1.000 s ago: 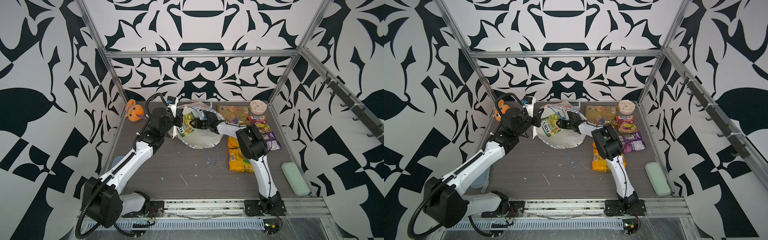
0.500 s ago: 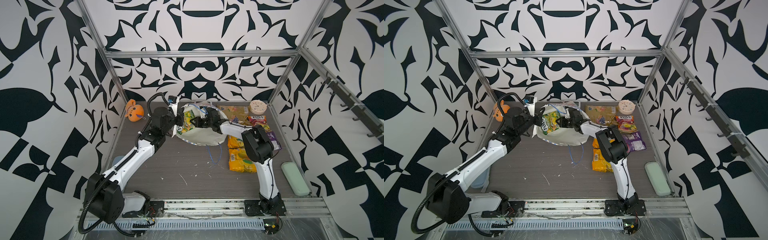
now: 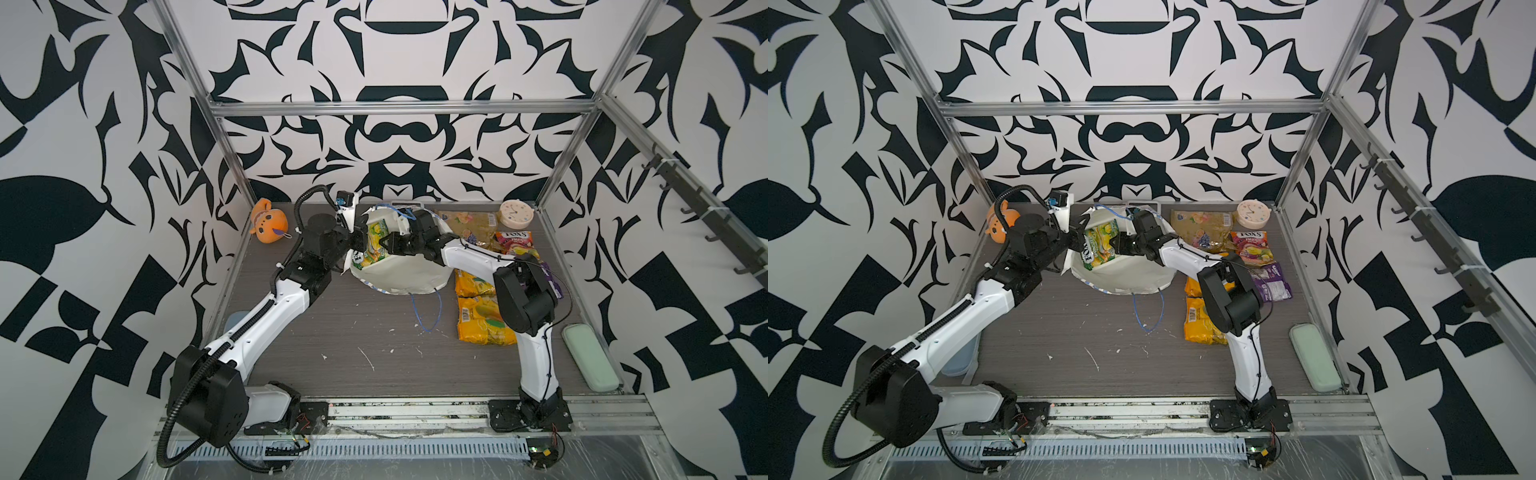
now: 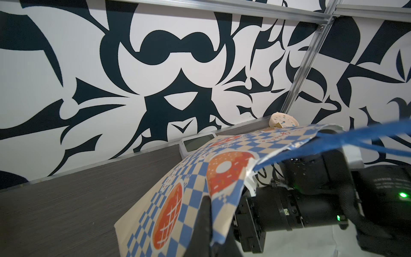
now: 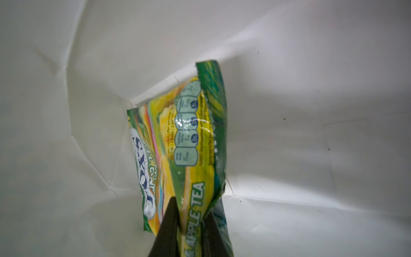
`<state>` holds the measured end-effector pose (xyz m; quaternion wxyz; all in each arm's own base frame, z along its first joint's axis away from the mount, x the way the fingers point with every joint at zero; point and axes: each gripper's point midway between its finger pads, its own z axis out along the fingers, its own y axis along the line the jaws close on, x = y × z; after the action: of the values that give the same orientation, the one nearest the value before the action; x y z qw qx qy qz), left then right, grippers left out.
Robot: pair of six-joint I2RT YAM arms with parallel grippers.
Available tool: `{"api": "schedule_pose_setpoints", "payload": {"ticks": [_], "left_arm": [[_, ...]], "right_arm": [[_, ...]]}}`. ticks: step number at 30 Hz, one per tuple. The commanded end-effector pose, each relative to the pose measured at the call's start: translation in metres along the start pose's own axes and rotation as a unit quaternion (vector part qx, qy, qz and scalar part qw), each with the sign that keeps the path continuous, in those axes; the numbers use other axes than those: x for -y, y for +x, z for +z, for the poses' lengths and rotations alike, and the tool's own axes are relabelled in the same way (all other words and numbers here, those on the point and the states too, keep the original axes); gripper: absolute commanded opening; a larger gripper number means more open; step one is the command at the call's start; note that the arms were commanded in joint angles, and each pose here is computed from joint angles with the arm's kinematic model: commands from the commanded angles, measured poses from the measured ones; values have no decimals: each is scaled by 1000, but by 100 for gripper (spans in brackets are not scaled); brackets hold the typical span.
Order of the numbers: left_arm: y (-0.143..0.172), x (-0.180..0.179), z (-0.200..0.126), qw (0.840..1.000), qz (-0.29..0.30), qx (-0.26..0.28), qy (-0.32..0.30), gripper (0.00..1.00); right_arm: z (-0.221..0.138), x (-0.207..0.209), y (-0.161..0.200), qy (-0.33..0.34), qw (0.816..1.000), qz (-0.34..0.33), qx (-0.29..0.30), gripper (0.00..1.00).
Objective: Take the snacks out of the paper bag
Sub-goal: Pick up the snack from the paper bag, then place the paper bag at the top-center of the table.
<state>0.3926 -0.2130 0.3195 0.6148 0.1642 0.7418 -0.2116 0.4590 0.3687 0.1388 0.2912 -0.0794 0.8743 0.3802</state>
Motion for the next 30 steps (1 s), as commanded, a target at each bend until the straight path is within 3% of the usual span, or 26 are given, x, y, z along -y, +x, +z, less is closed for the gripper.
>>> {"api": "schedule_pose_setpoints", "payload": {"ticks": [1,8,13,30], "left_arm": [[-17,1,-1,1000,-1,22,-3,0],[-23,-14,-1,999,-13,9,-50,0],[-25,-25,1,996,-16,-14,-82,0],[-16,-53,5,986,-11,-37,-164,0]], "right_arm": [[-37,-52,-46,-34,997,-21,67,9],[-47,-76,-34,-42,996,-54,56,8],[-53,-94,-18,-47,991,-116,53,8],[-120,-128,-21,-64,973,-186,117,6]]}}
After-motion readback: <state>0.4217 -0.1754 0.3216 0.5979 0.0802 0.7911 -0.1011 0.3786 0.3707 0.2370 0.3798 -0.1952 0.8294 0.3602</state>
